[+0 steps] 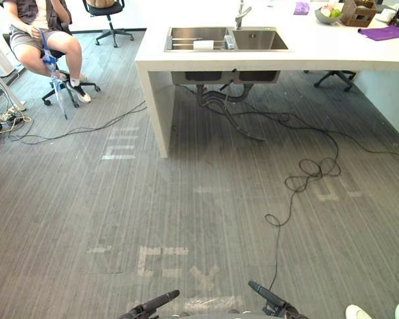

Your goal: Walk over to the sink, pick up the cup, carry it to the dishwasher, place the cup inside the dishwasher, then close the dishwasher door

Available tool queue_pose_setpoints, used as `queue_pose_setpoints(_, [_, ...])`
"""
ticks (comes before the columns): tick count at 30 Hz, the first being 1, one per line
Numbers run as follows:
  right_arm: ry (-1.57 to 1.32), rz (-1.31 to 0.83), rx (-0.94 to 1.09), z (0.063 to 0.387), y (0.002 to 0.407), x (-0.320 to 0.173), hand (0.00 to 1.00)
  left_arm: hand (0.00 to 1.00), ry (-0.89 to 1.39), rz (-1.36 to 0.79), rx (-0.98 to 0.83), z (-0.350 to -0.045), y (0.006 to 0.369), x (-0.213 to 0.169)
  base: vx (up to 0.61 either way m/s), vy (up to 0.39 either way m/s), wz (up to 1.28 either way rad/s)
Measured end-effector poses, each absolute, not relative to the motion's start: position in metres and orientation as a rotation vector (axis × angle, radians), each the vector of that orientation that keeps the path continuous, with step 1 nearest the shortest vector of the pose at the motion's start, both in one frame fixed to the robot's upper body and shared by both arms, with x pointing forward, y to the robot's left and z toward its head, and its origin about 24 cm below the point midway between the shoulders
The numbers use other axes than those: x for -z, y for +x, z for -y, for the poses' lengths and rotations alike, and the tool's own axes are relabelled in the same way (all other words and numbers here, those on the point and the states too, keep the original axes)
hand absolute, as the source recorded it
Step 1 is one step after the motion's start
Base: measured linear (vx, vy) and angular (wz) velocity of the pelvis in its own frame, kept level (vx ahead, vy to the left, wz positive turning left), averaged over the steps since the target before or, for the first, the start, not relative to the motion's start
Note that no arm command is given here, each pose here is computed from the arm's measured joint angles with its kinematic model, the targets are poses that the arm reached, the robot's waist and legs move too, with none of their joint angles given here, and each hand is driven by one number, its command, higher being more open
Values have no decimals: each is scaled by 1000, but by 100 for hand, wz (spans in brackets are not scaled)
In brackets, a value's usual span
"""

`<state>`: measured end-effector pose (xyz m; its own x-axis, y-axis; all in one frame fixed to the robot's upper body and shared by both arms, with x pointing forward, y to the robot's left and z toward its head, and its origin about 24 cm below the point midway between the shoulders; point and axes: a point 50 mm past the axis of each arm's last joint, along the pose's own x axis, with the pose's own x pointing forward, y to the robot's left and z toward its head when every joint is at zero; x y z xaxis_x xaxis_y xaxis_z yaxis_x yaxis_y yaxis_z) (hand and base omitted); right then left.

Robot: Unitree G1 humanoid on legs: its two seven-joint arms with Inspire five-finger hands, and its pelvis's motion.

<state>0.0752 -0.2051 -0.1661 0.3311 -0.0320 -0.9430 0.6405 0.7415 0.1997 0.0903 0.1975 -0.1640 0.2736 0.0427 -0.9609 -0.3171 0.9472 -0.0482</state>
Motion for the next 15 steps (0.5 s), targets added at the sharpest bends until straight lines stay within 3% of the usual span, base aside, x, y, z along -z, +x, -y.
queue_pose_setpoints(6, [596, -1160, 436, 204, 73, 166, 100, 100, -201, -1267, -207, -188, 96, 164, -36, -20, -21])
queue_pose_setpoints(11, [603, -1150, 440, 205, 69, 167, 100, 100, -462, -1255, -299, -195, 86, 166, -41, -24, 4])
queue_pose_setpoints(15, [577, -1162, 426, 206, 67, 167, 100, 100, -508, -1251, -321, -197, 82, 167, -44, -26, 0])
